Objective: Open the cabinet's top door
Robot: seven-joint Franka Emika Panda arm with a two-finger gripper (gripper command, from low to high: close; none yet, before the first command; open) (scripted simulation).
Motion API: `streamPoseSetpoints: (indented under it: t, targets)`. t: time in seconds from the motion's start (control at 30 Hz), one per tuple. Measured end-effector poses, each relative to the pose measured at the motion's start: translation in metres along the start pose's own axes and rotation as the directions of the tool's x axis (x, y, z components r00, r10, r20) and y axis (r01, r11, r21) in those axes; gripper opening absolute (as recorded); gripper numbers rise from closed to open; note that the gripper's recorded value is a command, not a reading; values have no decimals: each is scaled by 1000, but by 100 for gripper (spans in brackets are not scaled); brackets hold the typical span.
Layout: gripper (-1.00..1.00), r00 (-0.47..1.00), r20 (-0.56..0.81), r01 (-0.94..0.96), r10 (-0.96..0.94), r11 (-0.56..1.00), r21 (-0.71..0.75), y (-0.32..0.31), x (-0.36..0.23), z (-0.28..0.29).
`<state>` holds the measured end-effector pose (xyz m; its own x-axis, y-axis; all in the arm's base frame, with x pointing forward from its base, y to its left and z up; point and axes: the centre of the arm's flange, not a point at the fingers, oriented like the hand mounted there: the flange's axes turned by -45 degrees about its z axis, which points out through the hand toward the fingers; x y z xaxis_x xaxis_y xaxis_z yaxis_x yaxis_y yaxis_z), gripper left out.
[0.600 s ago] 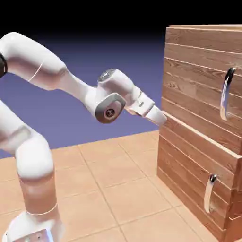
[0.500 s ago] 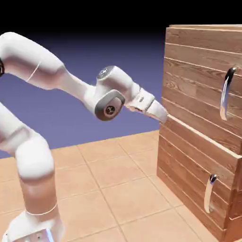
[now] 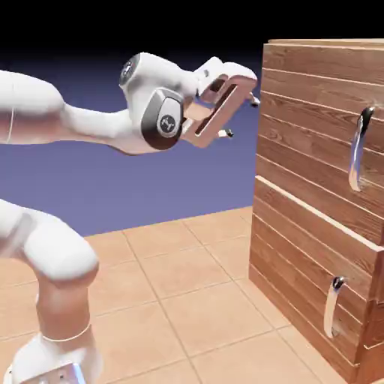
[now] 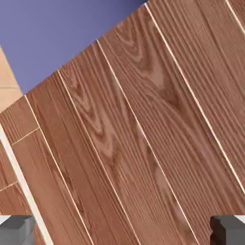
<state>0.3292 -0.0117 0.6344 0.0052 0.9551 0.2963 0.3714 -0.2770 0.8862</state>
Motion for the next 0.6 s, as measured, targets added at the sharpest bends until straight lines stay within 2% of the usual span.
streamPoseSetpoints:
  t: [0.27,0.6]
  targets:
    - [0,901,7,430,-434,890,-149,36,-30,-44]
    - [0,588,170,803,-790,548,-234,61,-97,-64]
